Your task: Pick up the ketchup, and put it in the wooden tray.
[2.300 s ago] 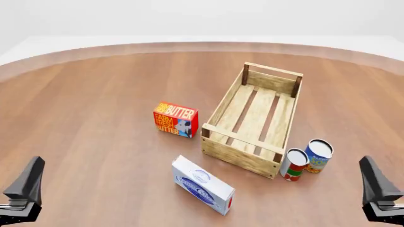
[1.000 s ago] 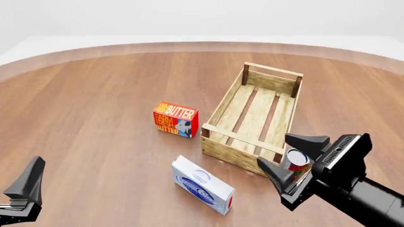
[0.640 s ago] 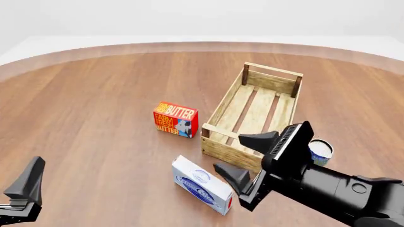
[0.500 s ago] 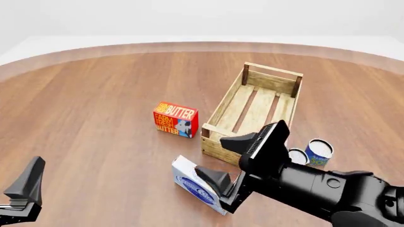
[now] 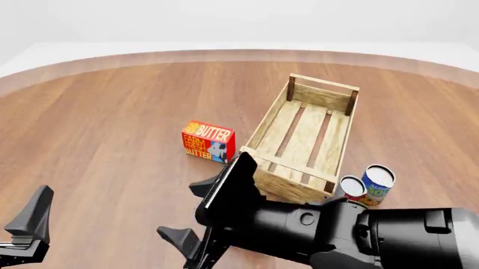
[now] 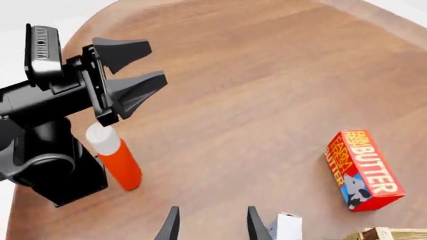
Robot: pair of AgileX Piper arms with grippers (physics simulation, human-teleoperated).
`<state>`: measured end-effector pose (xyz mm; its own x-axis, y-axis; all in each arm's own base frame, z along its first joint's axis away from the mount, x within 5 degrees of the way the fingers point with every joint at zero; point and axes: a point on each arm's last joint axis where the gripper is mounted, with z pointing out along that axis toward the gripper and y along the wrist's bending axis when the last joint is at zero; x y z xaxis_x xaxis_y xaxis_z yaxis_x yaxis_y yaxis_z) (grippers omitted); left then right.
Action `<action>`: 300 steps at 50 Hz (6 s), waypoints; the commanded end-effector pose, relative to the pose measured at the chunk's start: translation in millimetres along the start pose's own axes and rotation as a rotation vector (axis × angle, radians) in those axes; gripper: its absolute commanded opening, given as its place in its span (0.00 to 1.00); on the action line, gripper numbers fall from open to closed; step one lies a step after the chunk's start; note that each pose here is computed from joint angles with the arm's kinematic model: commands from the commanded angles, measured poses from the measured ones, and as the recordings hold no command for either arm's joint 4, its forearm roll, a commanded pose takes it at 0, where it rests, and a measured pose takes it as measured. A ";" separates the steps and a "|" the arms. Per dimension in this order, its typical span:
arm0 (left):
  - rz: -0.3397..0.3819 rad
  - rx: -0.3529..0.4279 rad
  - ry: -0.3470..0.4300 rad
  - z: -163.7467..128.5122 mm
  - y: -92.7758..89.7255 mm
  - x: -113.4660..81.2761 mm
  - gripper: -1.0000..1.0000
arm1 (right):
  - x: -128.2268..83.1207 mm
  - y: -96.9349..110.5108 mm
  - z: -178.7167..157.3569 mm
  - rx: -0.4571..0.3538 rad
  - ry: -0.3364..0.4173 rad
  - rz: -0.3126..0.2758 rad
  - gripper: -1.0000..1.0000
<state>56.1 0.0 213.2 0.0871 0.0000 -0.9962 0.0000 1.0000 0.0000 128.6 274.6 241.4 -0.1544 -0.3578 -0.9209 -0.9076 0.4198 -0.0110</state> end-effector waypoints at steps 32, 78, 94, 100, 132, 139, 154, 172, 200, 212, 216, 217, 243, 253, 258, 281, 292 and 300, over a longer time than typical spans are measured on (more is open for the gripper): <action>0.000 0.000 0.000 0.0 0.0 0.0 1.00 | -13.3 85.6 84.0 -0.201 0.079 -0.140 1.00; 0.000 0.000 0.000 0.0 0.0 0.0 1.00 | 27.7 131.3 157.2 -0.270 0.191 -0.261 1.00; 0.000 0.000 0.000 0.0 0.0 0.0 1.00 | 42.4 125.2 169.2 -0.257 0.223 -0.260 1.00; 0.000 0.000 0.000 0.0 0.0 0.0 1.00 | 45.5 128.2 174.6 -0.260 0.231 -0.265 1.00; 0.000 0.000 0.000 0.0 0.0 0.0 1.00 | 43.8 124.3 139.4 -0.267 0.195 -0.233 0.00; 0.000 0.000 0.000 0.0 0.0 0.0 1.00 | 48.8 116.2 130.3 -0.255 0.188 -0.214 0.00; 0.000 0.000 0.000 0.0 0.0 0.0 1.00 | 57.1 78.3 103.7 -0.190 0.185 -0.182 0.00; 0.000 0.000 0.000 0.0 0.0 0.0 1.00 | 3.1 13.5 55.9 -0.049 0.161 -0.177 0.00; 0.000 0.000 0.000 0.0 0.0 0.0 1.00 | -105.4 -147.1 -5.7 0.361 0.093 -0.051 0.00; 0.000 0.000 0.000 0.0 0.0 0.0 1.00 | -80.0 -204.9 -42.7 0.542 0.099 0.016 0.00; 0.000 0.000 0.000 0.0 0.0 0.0 1.00 | -74.0 -215.7 -48.0 0.576 0.100 0.045 0.00; 0.000 0.000 0.000 0.0 0.0 0.0 1.00 | -72.0 -218.7 -50.5 0.587 0.099 0.048 0.00; 0.000 0.000 0.000 0.0 0.0 0.0 1.00 | -3.7 -284.9 -66.6 0.772 0.129 0.174 0.00; 0.000 0.000 0.000 0.0 0.0 0.0 1.00 | 10.5 -296.7 -56.5 0.778 0.148 0.186 0.00; 0.000 0.000 0.000 0.0 0.0 0.0 1.00 | 27.3 -303.3 -48.5 0.780 0.169 0.188 0.00; 0.000 0.000 0.000 0.0 0.0 0.0 1.00 | 76.8 -317.9 -28.7 0.785 0.226 0.223 0.00; 0.000 0.000 0.000 0.0 0.0 0.0 1.00 | 85.3 -316.8 -22.9 0.773 0.245 0.218 0.00; 0.000 0.000 0.000 0.0 0.0 0.0 1.00 | 94.0 -316.9 -20.6 0.769 0.263 0.220 0.00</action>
<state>56.1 0.0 213.2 0.0871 0.0000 -0.9962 0.0000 1.0000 0.0000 392.8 91.5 174.4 -0.4589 -0.3511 -0.8161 -0.3462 0.9167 -0.1997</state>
